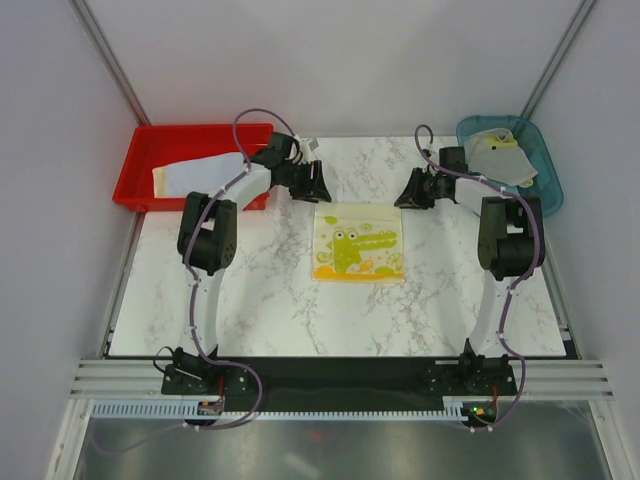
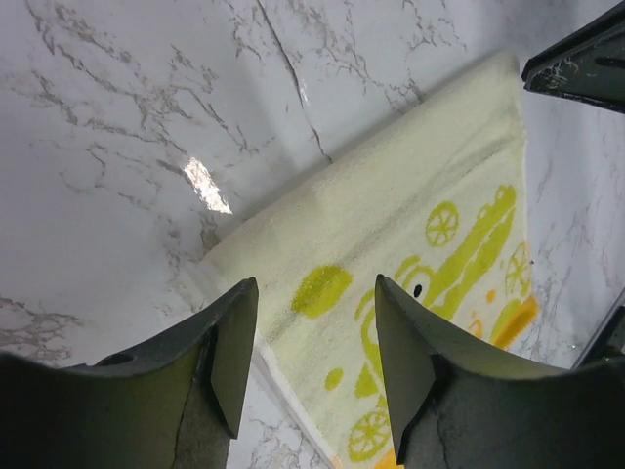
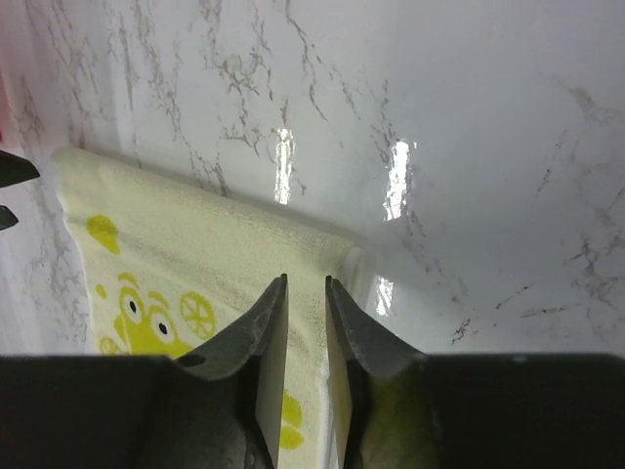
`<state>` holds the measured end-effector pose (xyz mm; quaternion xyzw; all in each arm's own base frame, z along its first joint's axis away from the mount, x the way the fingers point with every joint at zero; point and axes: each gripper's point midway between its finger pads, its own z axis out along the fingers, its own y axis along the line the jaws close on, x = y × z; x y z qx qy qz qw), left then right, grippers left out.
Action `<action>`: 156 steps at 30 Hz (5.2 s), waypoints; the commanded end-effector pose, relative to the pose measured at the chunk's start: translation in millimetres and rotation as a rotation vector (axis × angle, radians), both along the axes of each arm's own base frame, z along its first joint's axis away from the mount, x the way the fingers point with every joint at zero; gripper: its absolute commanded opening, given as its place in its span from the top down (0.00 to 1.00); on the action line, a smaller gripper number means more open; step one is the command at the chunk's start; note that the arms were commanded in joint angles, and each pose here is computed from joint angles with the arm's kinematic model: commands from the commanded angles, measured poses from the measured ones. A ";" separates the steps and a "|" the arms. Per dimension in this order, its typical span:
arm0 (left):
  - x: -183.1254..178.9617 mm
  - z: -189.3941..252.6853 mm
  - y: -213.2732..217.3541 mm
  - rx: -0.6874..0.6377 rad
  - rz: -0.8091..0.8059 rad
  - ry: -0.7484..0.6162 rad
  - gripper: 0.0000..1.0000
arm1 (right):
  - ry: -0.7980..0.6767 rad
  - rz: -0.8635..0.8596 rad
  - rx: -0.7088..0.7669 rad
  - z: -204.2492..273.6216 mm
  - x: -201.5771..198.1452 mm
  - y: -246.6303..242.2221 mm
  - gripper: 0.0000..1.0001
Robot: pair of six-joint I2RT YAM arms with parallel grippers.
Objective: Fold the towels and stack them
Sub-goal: Fold the towel
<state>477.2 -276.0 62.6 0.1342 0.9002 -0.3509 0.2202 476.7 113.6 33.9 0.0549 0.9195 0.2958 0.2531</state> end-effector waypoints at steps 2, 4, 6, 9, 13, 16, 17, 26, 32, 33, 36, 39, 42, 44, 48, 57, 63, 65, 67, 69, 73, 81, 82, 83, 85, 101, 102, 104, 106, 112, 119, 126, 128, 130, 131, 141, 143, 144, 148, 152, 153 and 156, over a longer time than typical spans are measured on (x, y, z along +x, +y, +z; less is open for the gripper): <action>8.0 60.2 5.8 0.002 -0.080 -0.178 0.39 | -0.129 0.088 -0.033 52.0 14.4 -1.7 0.65; 8.9 52.0 11.4 0.038 -0.099 -0.184 0.39 | -0.121 0.119 -0.069 47.0 10.7 -5.3 0.62; 9.5 35.3 19.3 0.088 -0.095 -0.157 0.39 | -0.114 0.131 -0.103 40.9 10.6 -9.6 0.61; 11.7 16.1 28.7 0.156 -0.097 -0.135 0.39 | -0.099 0.158 -0.144 31.1 8.0 -15.4 0.61; 10.4 -3.5 30.9 0.184 -0.158 -0.139 0.39 | -0.078 0.186 -0.151 16.7 6.9 -18.9 0.61; 10.9 -12.3 29.0 0.181 -0.182 -0.132 0.40 | -0.078 0.213 -0.139 11.3 9.3 -18.8 0.62; 11.4 -14.5 29.5 0.186 -0.184 -0.129 0.40 | -0.076 0.212 -0.140 9.8 10.0 -19.6 0.63; 14.4 -31.0 29.9 0.205 -0.215 -0.111 0.47 | -0.081 0.272 -0.105 -0.6 10.8 -13.0 0.66; 14.4 -35.6 26.1 0.191 -0.222 -0.099 0.47 | -0.075 0.275 -0.095 -7.4 15.5 -11.6 0.65; 14.8 -35.3 25.0 0.185 -0.225 -0.100 0.47 | -0.076 0.279 -0.088 -7.5 16.1 -10.5 0.65; 15.3 -35.3 23.9 0.179 -0.227 -0.100 0.48 | -0.078 0.286 -0.080 -9.7 16.6 -9.1 0.65; 15.6 -33.7 20.6 0.166 -0.238 -0.106 0.51 | -0.079 0.288 -0.079 -10.6 18.3 -8.9 0.65; 16.7 -32.5 19.7 0.158 -0.247 -0.114 0.58 | -0.087 0.294 -0.085 -10.3 19.3 -9.4 0.68; 15.9 -31.2 17.6 0.149 -0.256 -0.117 0.63 | -0.094 0.299 -0.079 -8.7 20.3 -8.2 0.76; 13.6 -24.8 13.4 0.115 -0.273 -0.121 0.90 | -0.122 0.310 -0.038 -1.6 24.0 -1.5 0.92; 25.9 14.2 11.7 0.111 -0.254 -0.210 0.98 | -0.267 0.291 -0.047 40.1 29.5 -0.4 1.00; 35.4 32.1 24.5 0.188 -0.205 -0.272 0.98 | -0.376 0.264 -0.080 64.3 31.9 -3.8 1.00; 34.0 35.4 25.2 0.190 -0.208 -0.278 0.98 | -0.372 0.260 -0.085 63.4 30.3 -4.9 1.00; 33.1 34.0 26.5 0.195 -0.204 -0.275 0.98 | -0.376 0.255 -0.092 64.2 29.4 -6.0 1.00; 32.9 33.7 28.8 0.206 -0.192 -0.271 0.98 | -0.388 0.248 -0.104 67.4 29.2 -8.4 1.00; 31.4 35.8 30.1 0.209 -0.184 -0.272 0.98 | -0.407 0.252 -0.123 68.6 25.7 -9.7 1.00; 28.2 52.6 25.8 0.165 -0.167 -0.295 0.98 | -0.457 0.251 -0.124 80.9 23.2 -9.0 1.00; 26.8 59.4 25.6 0.158 -0.164 -0.308 0.98 | -0.461 0.247 -0.130 82.4 23.5 -9.8 1.00; 25.6 62.1 25.6 0.153 -0.161 -0.312 0.98 | -0.465 0.247 -0.132 83.6 23.2 -10.1 1.00; 21.1 61.8 25.6 0.142 -0.156 -0.312 0.98 | -0.476 0.243 -0.136 88.9 22.1 -10.7 1.00; -26.5 82.9 20.9 0.074 -0.161 -0.319 0.98 | -0.603 0.278 -0.136 117.8 -23.3 -6.2 1.00; -32.0 85.0 20.7 0.069 -0.161 -0.318 0.98 | -0.617 0.271 -0.145 118.6 -27.9 -8.0 1.00; -39.4 83.0 19.1 0.066 -0.165 -0.315 0.98 | -0.653 0.267 -0.155 127.0 -31.8 -8.3 1.00; -46.7 87.6 16.4 0.061 -0.169 -0.325 0.98 | -0.662 0.272 -0.153 123.4 -41.2 -7.6 1.00; -75.2 74.6 13.4 0.066 -0.165 -0.295 0.98 | -0.676 0.223 -0.147 125.7 -63.6 -10.0 1.00; -112.4 62.1 18.6 0.058 -0.151 -0.263 0.98 | -0.609 0.147 -0.105 118.5 -93.4 -11.9 1.00; -144.9 53.3 15.6 0.057 -0.158 -0.222 0.98 | -0.438 0.105 -0.032 94.4 -129.3 -7.3 1.00; -152.8 43.7 18.3 0.073 -0.149 -0.195 0.97 | -0.393 0.087 -0.036 84.4 -140.7 -9.0 1.00; -158.7 36.6 17.3 0.083 -0.151 -0.180 0.97 | -0.340 0.060 -0.038 75.0 -148.2 -11.5 1.00; -162.8 31.7 18.1 0.087 -0.151 -0.168 0.97 | -0.288 0.043 -0.023 66.9 -155.2 -11.1 1.00; -178.9 0.2 23.1 0.155 -0.119 -0.105 0.72 | -0.075 -0.036 -0.010 23.9 -191.8 -14.0 0.77; -180.6 -0.3 23.3 0.159 -0.116 -0.097 0.66 | -0.072 -0.046 -0.010 25.8 -191.1 -14.7 0.75; -180.4 -1.2 25.1 0.171 -0.105 -0.094 0.61 | -0.077 -0.048 -0.011 31.6 -189.9 -14.6 0.69; -176.4 13.2 28.6 0.195 -0.080 -0.103 0.54 | -0.073 -0.084 -0.029 51.3 -184.3 -19.4 0.61; -166.6 37.2 27.9 0.191 -0.019 -0.113 0.51 | -0.041 -0.121 -0.058 65.0 -176.8 -25.6 0.61; -164.0 43.4 24.9 0.176 -0.010 -0.108 0.51 | -0.038 -0.126 -0.042 69.4 -174.6 -23.6 0.61; -167.0 42.5 16.9 0.141 -0.006 -0.055 0.47 | 0.005 -0.154 -0.062 61.2 -176.2 -21.4 0.60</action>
